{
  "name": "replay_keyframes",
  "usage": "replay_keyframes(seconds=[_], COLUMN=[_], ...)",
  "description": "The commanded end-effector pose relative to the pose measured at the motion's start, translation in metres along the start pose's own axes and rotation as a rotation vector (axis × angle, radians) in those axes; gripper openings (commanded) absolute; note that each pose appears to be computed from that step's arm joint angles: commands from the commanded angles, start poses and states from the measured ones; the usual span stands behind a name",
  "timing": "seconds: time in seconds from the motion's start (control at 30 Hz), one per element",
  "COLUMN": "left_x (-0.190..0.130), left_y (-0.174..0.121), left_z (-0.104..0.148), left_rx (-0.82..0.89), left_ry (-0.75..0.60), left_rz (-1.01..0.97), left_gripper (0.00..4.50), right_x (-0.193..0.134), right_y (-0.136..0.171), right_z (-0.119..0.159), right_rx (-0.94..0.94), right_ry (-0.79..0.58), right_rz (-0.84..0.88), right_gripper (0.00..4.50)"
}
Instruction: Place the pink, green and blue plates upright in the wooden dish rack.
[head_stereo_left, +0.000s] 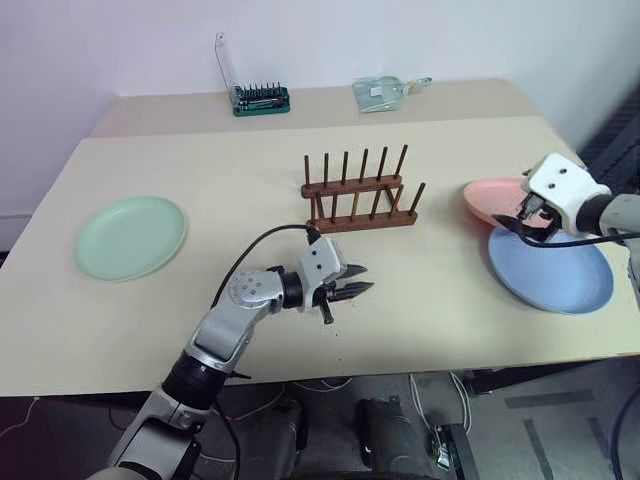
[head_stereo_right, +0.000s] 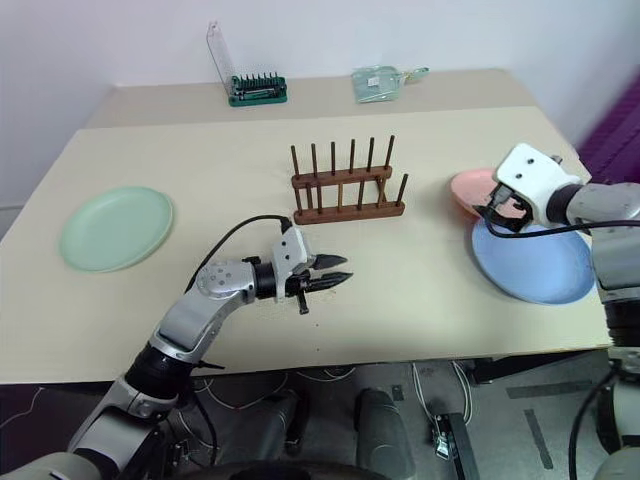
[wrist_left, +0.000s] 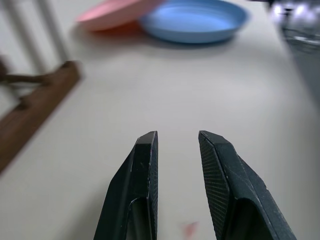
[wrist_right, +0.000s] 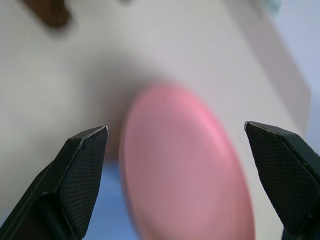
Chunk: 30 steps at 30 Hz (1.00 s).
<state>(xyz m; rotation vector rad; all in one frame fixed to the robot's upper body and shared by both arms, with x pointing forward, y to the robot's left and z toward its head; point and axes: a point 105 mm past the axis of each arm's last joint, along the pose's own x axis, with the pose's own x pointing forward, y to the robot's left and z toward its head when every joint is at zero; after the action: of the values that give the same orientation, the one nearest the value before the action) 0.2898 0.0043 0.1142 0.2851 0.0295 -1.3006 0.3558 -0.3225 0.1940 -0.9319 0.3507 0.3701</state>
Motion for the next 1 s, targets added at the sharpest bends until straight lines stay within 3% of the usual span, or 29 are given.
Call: replay_keyframes(seconds=[0.03,0.17,0.27,0.5,0.63,0.7,0.8,0.87,1.0], left_x=[-0.001,-0.002,-0.003,-0.009,-0.011,-0.013,-0.016,-0.017,-0.022], left_y=[-0.001,-0.004,-0.005,-0.006,-0.005,-0.002,0.003,0.006,0.014], left_z=[0.016,0.013,0.012,0.008,0.007,0.007,0.009,0.01,0.013], left_rx=[0.028,0.031,0.023,0.003,-0.004,-0.006,-0.021,-0.026,-0.029], left_ry=[-0.05,-0.047,-0.048,-0.044,-0.049,-0.054,-0.073,-0.08,-0.094], left_rz=[-0.025,-0.02,-0.007,0.022,0.04,0.061,0.098,0.11,0.15], left_gripper=[1.29,1.29,1.29,1.29,1.29,1.29,1.29,1.29,1.29], right_x=[-0.009,0.0,0.008,0.015,0.011,0.008,-0.002,-0.007,-0.031], right_y=[-0.014,-0.004,-0.003,-0.003,-0.014,-0.028,-0.049,-0.052,-0.043], right_z=[-0.01,-0.027,-0.033,-0.029,-0.011,0.018,0.074,0.096,0.162], right_rx=[-0.081,-0.143,-0.187,-0.223,-0.313,-0.281,-0.108,-0.009,0.471], right_ry=[0.059,0.12,0.142,0.117,0.07,-0.043,-0.289,-0.398,-0.8], right_rz=[-0.042,-0.011,-0.037,-0.051,-0.107,-0.18,-0.267,-0.26,-0.028], right_gripper=[4.46,4.46,3.65,0.2,0.08,0.08,0.08,0.08,0.08])
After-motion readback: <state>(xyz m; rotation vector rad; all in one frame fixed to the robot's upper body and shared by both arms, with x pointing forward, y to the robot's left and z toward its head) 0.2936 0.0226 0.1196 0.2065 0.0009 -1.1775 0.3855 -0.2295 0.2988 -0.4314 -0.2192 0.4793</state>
